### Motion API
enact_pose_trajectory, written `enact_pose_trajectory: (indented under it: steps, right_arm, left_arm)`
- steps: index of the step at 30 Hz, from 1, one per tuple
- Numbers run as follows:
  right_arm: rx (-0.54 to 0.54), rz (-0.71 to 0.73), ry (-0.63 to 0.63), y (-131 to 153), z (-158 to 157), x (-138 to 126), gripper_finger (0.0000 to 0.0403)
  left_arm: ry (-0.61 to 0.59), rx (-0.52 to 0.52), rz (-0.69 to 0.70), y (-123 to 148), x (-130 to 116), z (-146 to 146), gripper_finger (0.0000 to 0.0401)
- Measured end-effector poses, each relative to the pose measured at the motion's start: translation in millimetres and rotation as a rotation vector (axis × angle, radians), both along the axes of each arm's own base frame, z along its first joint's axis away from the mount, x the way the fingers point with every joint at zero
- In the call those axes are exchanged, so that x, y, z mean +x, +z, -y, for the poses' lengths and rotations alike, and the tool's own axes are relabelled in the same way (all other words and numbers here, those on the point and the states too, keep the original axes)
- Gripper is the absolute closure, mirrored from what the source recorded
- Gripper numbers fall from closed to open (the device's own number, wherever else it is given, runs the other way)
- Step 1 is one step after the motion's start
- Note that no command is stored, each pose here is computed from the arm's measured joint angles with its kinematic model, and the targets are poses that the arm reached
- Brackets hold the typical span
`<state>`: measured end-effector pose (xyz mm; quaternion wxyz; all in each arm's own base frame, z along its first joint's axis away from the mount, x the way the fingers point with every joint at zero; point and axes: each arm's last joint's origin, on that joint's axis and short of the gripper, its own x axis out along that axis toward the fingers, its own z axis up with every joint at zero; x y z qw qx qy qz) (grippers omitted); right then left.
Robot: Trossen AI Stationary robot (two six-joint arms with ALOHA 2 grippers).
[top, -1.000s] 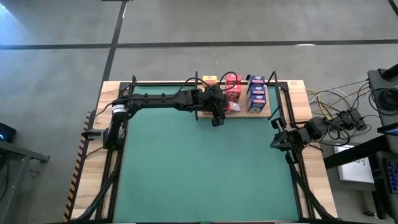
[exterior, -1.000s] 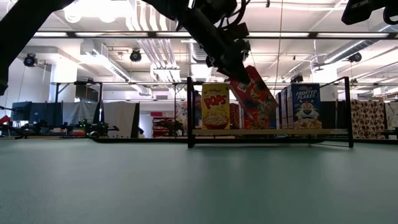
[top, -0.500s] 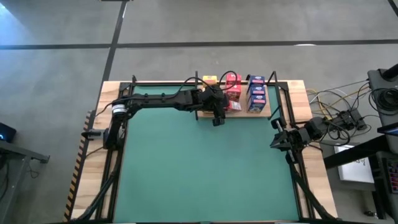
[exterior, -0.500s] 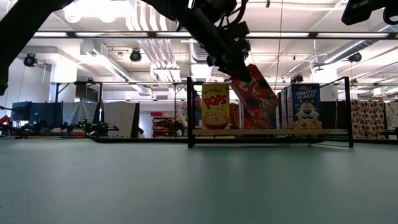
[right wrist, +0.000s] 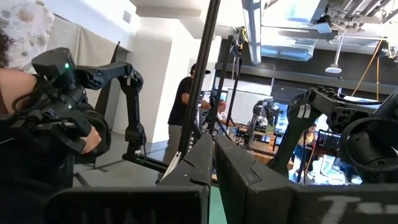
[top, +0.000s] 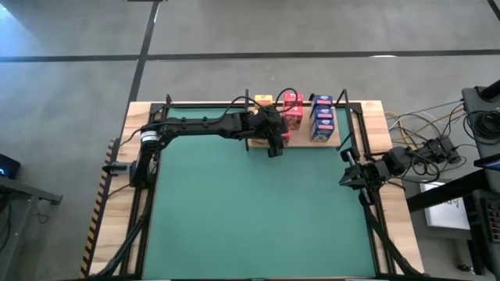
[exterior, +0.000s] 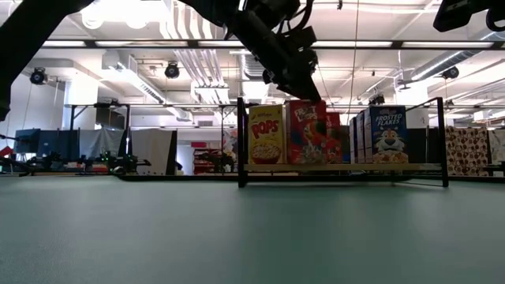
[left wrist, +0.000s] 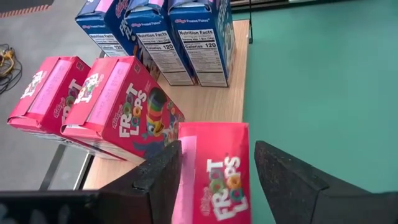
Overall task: Stack cereal on shelf
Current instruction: Put the red cereal box on the shelf aligned with the other red cereal boxes
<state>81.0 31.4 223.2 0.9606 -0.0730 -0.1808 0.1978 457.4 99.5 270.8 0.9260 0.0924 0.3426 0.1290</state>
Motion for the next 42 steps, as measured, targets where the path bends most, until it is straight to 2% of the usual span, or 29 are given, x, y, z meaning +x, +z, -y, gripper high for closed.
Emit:
enact_pose_trajectory:
  steps: [13,16,19,24,32,36,42]
  right_arm:
    - [0.000,0.000,0.000,0,0,0,0.0394]
    - [0.000,-0.001,0.000,0,0,0,0.0394]
    - [0.001,-0.001,-0.003,0,0,0,0.0394]
    - [0.080,-0.038,-0.117,-1,4,2,0.0394]
    - [0.216,-0.098,-0.344,-1,11,4,0.0394]
    - [0.264,-0.131,-0.420,0,12,7,0.0394]
    - [0.313,-0.207,-0.538,8,12,18,0.0394]
  left_arm:
    - [-0.005,0.012,0.027,3,2,0,0.0213]
    - [-0.010,0.012,0.035,10,2,1,0.0213]
    - [-0.063,0.006,0.035,21,1,5,0.0213]
    - [-0.122,-0.007,0.062,38,-5,17,0.0213]
    - [-0.176,0.024,0.166,73,-44,43,0.0223]
    - [-0.204,0.044,0.278,72,-76,59,0.0231]
    - [-0.213,0.030,0.346,50,-125,72,0.0232]
